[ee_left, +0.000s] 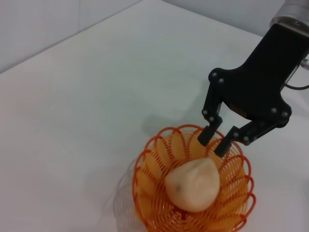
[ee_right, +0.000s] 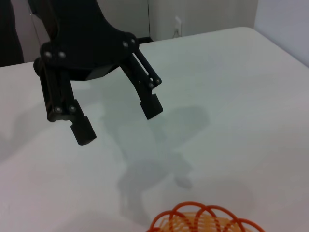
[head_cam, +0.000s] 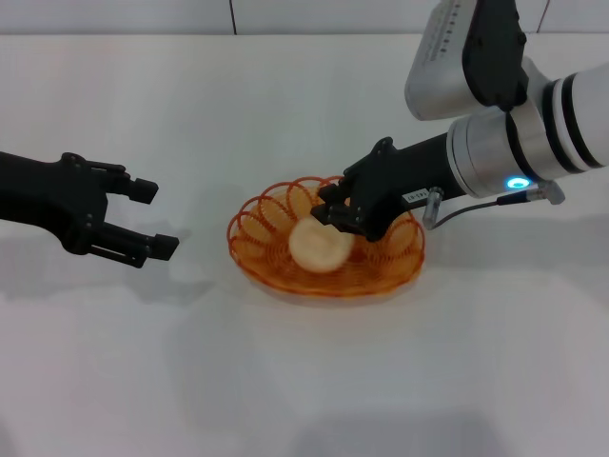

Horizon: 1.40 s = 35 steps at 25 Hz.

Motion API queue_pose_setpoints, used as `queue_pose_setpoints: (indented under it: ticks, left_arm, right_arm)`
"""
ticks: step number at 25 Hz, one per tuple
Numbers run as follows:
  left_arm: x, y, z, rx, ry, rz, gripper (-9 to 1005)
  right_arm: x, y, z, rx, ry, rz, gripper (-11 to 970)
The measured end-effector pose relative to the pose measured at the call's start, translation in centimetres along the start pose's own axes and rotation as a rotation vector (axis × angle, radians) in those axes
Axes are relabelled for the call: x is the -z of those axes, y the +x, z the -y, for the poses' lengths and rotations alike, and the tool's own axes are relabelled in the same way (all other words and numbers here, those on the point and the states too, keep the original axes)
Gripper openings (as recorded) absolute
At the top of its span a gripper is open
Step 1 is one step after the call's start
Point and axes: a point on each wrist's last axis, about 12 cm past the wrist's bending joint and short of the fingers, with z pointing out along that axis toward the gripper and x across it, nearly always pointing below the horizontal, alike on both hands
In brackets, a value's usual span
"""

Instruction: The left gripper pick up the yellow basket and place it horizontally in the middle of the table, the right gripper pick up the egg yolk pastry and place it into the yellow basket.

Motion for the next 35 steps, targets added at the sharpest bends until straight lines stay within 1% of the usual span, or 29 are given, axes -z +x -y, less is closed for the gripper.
queue_pose_setpoints:
  ticks: [4,10,13,15,20,24,28,31,35]
  left_arm:
    - [0.0,0.0,0.0,0.002,-0.004,0.002,888]
    - [0.0,0.1,-0.1,0.003,-0.008,0.003,888]
    - [0.1,0.1,-0.1,0.002,-0.010,0.004,888]
    - [0.1,0.1,-0.1,-0.002,-0.010,0.007,888]
    - [0.3,0.8,0.0,-0.016,-0.020,0.021,888]
    - [0.6,1.4,0.1,-0.028,-0.033,0.040,888]
    - [0.7,1.8,0.4,-0.034,-0.030,0.059,888]
    - [0.8,2.2,0.5,-0.031,-0.027,0.077,888]
    - [0.8,2.4,0.7,-0.031,-0.024,0.091,888]
  right_arm:
    - [0.2,-0.1,0.0,-0.002,0.001,0.011,240]
    - [1.1,0.0,0.3,-0.011,0.021,0.028,346]
    - [2.6,0.7,0.6,-0.023,0.055,0.050,399]
    - [4.2,1.7,0.8,-0.042,0.090,0.075,434]
    - [7.3,4.6,1.3,-0.106,0.163,0.112,636]
    - [9.3,6.7,1.1,-0.138,0.137,0.154,637]
    - [10.9,8.6,0.5,-0.147,0.103,0.213,637]
    - [11.3,9.6,0.4,-0.166,0.101,0.223,638]
    - [11.3,10.0,0.5,-0.175,0.103,0.213,635]
